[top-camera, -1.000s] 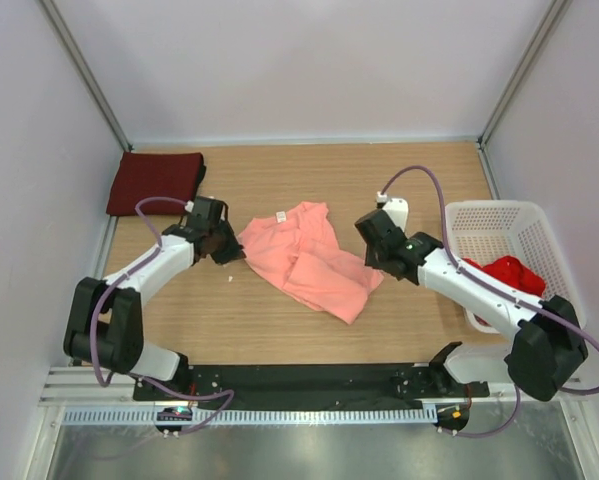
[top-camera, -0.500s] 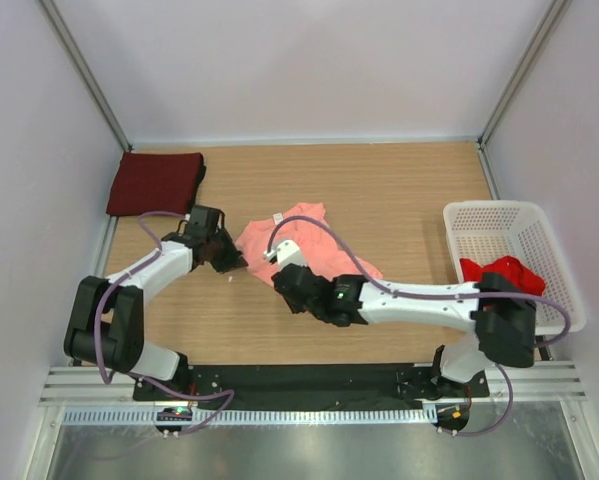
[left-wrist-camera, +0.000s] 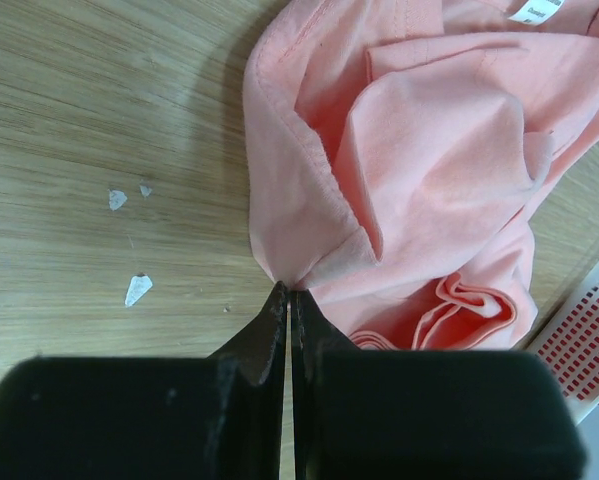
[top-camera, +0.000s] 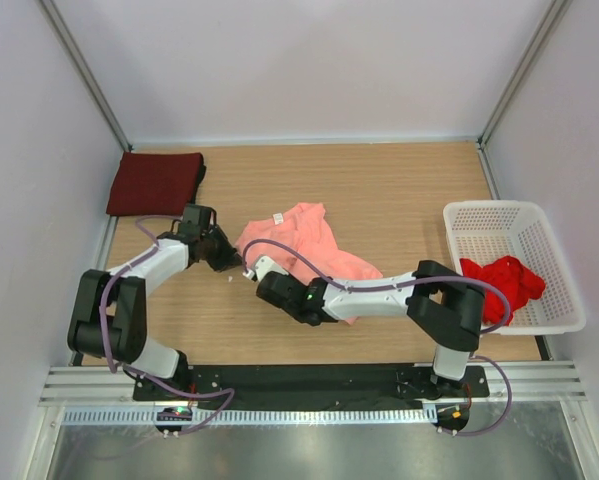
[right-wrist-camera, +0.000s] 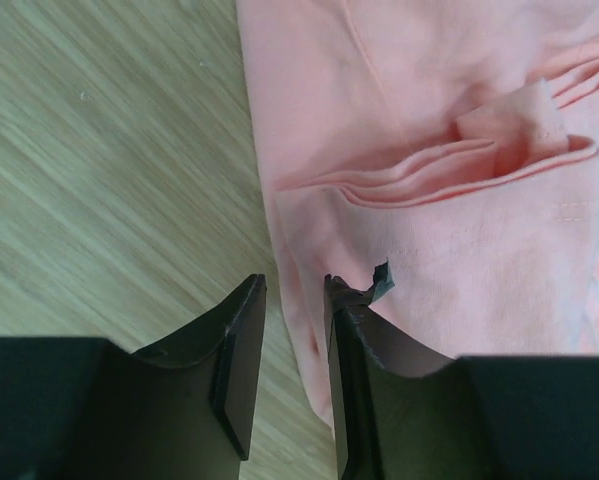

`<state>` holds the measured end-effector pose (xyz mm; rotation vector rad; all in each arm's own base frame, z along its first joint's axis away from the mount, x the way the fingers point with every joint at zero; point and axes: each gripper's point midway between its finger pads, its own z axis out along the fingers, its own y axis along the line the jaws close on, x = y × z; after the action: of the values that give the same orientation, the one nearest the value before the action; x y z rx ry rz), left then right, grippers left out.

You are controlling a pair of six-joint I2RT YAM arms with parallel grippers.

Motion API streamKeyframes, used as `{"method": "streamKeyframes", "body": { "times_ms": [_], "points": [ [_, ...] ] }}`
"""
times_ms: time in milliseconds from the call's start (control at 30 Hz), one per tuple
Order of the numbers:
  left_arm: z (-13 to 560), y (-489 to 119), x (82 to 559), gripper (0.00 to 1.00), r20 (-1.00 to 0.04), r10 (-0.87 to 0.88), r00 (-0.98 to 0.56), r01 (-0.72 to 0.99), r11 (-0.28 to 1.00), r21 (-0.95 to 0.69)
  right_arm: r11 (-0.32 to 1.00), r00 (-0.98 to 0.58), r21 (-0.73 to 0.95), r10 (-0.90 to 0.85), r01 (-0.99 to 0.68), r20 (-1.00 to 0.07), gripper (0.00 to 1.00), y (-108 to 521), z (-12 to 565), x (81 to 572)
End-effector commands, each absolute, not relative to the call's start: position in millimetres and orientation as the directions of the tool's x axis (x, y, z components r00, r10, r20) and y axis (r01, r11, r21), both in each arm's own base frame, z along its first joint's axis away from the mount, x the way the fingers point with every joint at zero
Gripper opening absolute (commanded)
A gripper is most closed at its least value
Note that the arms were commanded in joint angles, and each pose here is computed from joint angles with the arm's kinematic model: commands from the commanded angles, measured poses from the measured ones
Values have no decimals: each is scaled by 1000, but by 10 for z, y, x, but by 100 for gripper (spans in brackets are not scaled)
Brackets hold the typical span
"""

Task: Fold and stack the t-shirts
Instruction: Flatten the tshirt out

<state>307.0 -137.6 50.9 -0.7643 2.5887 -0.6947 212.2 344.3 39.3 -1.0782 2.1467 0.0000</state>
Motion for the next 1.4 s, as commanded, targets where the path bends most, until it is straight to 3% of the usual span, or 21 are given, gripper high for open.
{"method": "streamKeyframes", "body": {
  "times_ms": [0, 300, 533, 900, 1167, 1367],
  "points": [
    [543, -1406, 3129, 0, -185, -586, -789, -395, 714, -578, 676, -344, -351, -671, -648, -657, 36, 3567, 585, 2322],
    [501, -1396, 3124, 0, -186, -583, -791, -396, 720, -570, 723, -333, -392, -639, -569, -694, 19, 3398, 689, 2450],
    [464, -1407, 3127, 0, -176, -590, -788, -404, 711, -575, 672, -353, -322, -666, -667, -657, 30, 3441, 496, 2281],
    [440, -1387, 3123, 0, -186, -588, -787, -402, 719, -567, 690, -388, -319, -662, -650, -641, 27, 3354, 404, 2332],
    [438, -1393, 3124, 0, -188, -588, -787, -399, 716, -572, 660, -391, -257, -665, -706, -636, 36, 3382, 431, 2187],
    [436, -1367, 3116, 0, -201, -588, -784, -396, 722, -568, 680, -408, -306, -676, -667, -614, 31, 3293, 290, 2300]
  ]
}}
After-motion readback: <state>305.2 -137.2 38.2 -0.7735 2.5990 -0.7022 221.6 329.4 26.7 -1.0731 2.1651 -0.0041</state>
